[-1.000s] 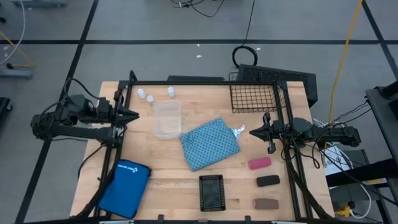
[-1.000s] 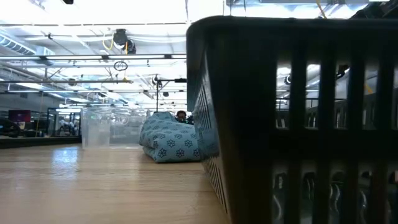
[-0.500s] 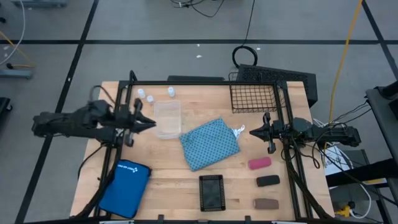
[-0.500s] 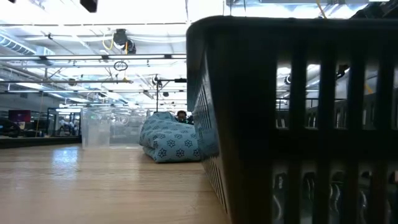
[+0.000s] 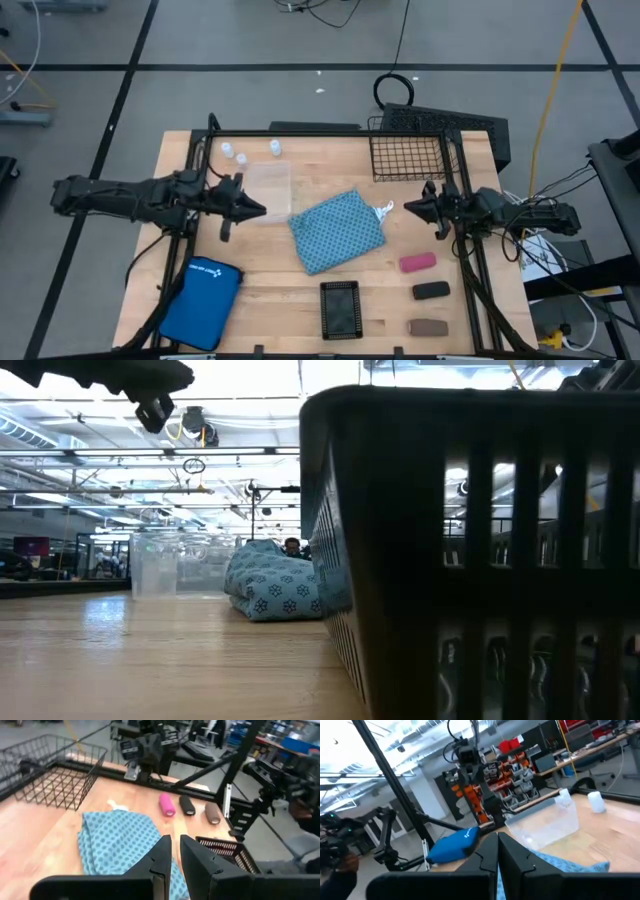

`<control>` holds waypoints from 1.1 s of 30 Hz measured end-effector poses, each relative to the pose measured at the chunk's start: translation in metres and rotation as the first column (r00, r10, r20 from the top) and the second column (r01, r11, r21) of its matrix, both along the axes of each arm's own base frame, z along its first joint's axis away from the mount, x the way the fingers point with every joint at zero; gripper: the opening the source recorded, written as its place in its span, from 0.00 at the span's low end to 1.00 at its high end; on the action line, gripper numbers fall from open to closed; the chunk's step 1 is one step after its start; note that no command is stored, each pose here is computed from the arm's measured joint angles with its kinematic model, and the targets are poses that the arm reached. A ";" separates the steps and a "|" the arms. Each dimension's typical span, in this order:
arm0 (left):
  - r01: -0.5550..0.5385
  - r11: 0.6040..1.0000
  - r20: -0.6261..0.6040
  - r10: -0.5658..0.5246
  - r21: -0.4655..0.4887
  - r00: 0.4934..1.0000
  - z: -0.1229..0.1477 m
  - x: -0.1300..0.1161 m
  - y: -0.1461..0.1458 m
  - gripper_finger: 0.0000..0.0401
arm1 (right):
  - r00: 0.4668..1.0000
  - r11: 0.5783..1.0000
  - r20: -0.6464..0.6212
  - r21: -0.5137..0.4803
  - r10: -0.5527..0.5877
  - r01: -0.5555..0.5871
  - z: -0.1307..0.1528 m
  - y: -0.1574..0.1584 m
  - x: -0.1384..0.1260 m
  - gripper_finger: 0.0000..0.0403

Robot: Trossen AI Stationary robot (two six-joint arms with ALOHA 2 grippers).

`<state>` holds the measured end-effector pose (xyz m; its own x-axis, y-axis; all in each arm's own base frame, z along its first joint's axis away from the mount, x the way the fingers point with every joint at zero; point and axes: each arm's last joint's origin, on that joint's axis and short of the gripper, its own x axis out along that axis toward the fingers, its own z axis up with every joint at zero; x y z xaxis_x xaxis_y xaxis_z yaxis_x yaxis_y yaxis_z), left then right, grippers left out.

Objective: Pick & Place Medicine items
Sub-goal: Put the blue patient gown into the black wire basket

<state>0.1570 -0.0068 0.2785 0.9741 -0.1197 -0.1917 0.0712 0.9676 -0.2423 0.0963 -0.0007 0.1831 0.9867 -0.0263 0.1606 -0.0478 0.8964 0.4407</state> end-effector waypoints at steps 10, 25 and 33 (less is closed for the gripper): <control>0.017 0.997 0.168 -0.028 0.070 0.985 -0.028 -0.035 -0.002 0.12 | 0.992 1.000 0.126 -0.025 -0.008 0.011 0.012 0.000 -0.002 0.00; -0.086 0.988 0.301 0.044 0.126 0.953 -0.041 -0.057 0.001 0.12 | 0.980 0.976 0.181 -0.183 -0.080 0.114 0.054 -0.001 0.028 0.29; -0.085 0.988 0.294 0.044 0.129 0.955 -0.043 -0.056 0.001 0.12 | 0.963 0.918 -0.269 -0.387 -0.025 -0.084 0.110 0.002 0.125 0.67</control>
<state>0.1008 -0.0054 0.2360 0.9949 -0.0471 0.0893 0.0545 0.9950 -0.0834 0.2216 0.0008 0.2932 0.9934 0.0149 -0.1135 -0.0087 0.9985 0.0546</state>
